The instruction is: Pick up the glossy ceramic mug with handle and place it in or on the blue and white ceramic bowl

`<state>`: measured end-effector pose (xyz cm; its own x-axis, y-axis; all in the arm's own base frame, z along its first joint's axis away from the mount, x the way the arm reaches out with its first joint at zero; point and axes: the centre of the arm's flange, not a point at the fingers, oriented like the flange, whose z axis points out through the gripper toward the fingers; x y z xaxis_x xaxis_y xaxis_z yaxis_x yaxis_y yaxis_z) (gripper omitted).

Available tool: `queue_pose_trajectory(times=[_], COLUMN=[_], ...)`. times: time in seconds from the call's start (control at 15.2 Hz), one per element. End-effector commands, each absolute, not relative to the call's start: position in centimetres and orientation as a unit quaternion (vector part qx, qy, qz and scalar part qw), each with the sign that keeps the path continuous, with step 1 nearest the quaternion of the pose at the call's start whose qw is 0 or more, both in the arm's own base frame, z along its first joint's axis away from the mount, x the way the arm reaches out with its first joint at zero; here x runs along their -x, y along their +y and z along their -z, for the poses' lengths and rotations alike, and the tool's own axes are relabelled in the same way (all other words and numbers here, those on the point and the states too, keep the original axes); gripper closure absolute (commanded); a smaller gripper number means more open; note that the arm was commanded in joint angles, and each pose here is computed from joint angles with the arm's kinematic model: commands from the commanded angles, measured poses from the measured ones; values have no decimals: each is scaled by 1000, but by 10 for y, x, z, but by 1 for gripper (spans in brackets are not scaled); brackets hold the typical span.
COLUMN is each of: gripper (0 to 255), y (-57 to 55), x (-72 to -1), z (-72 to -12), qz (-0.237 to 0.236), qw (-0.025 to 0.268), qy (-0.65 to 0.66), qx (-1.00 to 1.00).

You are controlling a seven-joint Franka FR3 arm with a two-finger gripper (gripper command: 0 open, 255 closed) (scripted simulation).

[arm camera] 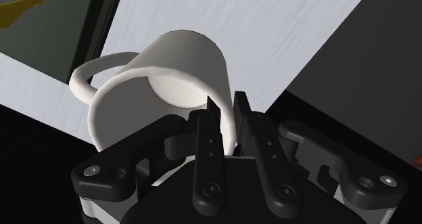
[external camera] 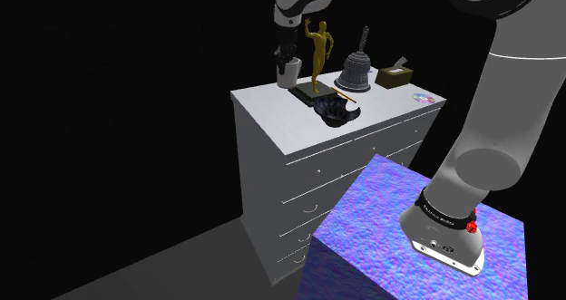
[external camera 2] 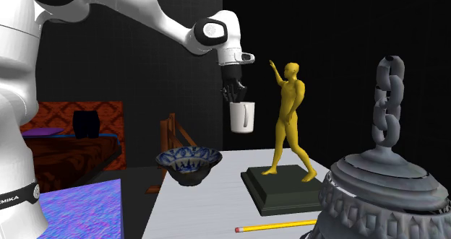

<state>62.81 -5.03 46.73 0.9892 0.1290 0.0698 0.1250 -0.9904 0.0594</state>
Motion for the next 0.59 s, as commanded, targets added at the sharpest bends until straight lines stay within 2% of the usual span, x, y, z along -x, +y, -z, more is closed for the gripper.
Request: queue_pose_trajectory(times=[0.0,0.33,0.53], gripper=[255,255,255], y=[-51,-51,-63], x=[-628,-628,-591], z=[-478,-503,-507], qz=[-37,-37,-37], qw=[27,27,27], qy=[64,64,64], qx=[-997,-997,-997])
